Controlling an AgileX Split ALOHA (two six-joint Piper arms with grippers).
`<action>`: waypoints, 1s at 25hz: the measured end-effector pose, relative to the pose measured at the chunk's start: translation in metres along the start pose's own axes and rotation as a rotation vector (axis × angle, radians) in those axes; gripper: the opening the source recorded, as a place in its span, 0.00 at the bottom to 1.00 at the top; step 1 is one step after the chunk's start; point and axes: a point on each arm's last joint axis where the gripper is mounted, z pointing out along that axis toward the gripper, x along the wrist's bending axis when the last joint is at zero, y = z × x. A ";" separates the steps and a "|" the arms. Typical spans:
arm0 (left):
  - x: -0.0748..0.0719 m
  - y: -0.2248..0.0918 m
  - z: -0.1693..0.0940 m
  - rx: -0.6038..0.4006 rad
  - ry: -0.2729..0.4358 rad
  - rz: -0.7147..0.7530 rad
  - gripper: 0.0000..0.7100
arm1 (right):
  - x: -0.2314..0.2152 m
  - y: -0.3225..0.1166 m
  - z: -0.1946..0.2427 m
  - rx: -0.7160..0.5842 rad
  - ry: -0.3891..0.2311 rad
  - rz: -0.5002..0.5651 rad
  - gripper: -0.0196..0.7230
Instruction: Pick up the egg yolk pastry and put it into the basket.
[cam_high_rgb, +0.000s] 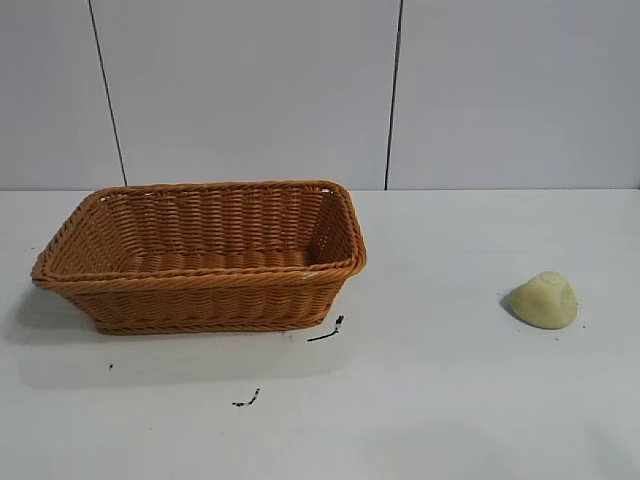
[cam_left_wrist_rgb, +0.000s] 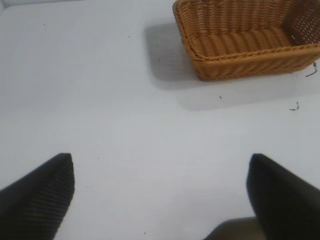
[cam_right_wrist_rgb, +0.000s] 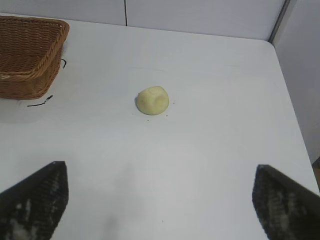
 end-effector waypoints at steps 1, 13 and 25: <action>0.000 0.000 0.000 0.000 0.000 0.000 0.98 | 0.000 0.000 0.000 0.000 0.000 0.000 0.96; 0.000 0.000 0.000 0.000 0.000 0.000 0.98 | 0.000 0.000 0.000 0.000 0.000 0.000 0.96; 0.000 0.000 0.000 0.000 0.000 0.000 0.98 | -0.002 0.083 0.056 0.325 0.007 0.004 0.96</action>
